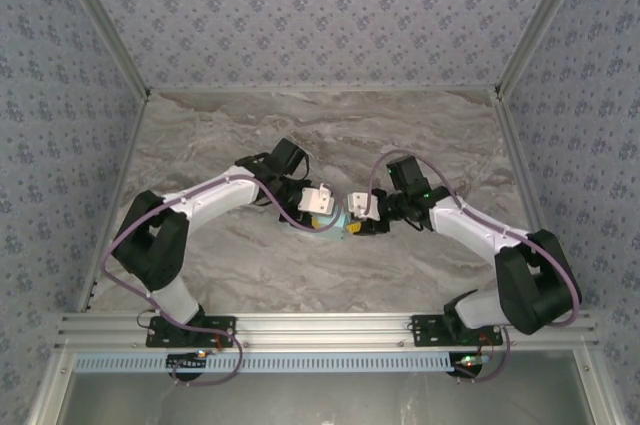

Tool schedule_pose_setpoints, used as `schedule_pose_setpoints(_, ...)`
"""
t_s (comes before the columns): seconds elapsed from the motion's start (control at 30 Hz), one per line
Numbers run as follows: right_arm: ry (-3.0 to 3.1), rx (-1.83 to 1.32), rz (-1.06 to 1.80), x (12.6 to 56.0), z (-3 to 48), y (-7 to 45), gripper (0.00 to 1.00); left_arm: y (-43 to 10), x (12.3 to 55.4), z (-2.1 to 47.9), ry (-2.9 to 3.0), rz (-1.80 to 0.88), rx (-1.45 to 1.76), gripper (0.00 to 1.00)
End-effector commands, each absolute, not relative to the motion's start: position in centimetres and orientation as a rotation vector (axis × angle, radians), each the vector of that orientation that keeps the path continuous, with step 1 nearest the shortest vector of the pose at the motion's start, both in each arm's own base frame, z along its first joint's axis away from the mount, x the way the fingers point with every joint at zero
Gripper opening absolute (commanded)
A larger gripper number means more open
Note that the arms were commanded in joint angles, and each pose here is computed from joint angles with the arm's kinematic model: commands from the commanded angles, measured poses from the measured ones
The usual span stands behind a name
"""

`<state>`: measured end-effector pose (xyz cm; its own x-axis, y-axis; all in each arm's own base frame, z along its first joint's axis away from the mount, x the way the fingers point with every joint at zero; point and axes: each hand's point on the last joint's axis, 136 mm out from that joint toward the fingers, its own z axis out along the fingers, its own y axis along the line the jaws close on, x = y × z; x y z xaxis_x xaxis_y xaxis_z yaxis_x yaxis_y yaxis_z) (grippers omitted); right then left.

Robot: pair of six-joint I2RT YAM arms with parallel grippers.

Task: Fold the paper box

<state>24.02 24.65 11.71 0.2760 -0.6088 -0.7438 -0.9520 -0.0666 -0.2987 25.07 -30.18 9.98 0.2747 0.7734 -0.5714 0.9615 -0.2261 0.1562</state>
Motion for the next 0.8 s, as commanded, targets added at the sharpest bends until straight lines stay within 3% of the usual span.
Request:
schedule_pose_setpoints(0.0, 1.431, -1.708, 0.544, 23.6, 11.8, 24.8, 0.48, -29.8, 25.6, 8.0, 1.631, -0.492, 2.049, 0.43)
schedule_pose_setpoints(0.3, 1.497, -1.588, 0.575, 24.1, 12.5, 25.9, 0.51, -30.3, 26.8, 9.1, 1.734, -0.521, 1.93, 0.47)
schedule_pose_setpoints(0.33, 1.519, -1.571, 0.591, 24.1, 12.4, 26.0, 0.59, -30.4, 27.0, 9.2, 1.747, -0.521, 1.906, 0.49)
schedule_pose_setpoints(0.37, 1.529, -1.572, 0.599, 24.0, 12.2, 25.9, 0.88, -30.6, 27.1, 9.4, 1.752, -0.526, 1.888, 0.5)
schedule_pose_setpoints(0.4, 1.535, -1.577, 0.603, 23.8, 12.1, 25.9, 0.95, -30.6, 27.1, 9.4, 1.752, -0.532, 1.88, 0.5)
schedule_pose_setpoints(0.6, 1.544, -1.603, 0.633, 23.6, 11.7, 26.0, 0.92, -30.8, 26.8, 9.2, 1.751, -0.555, 1.874, 0.5)
schedule_pose_setpoints(0.77, 1.582, -1.607, 0.596, 25.0, 10.5, 26.1, 0.78, -31.2, 26.5, 9.4, 1.725, -0.581, 1.862, 0.51)
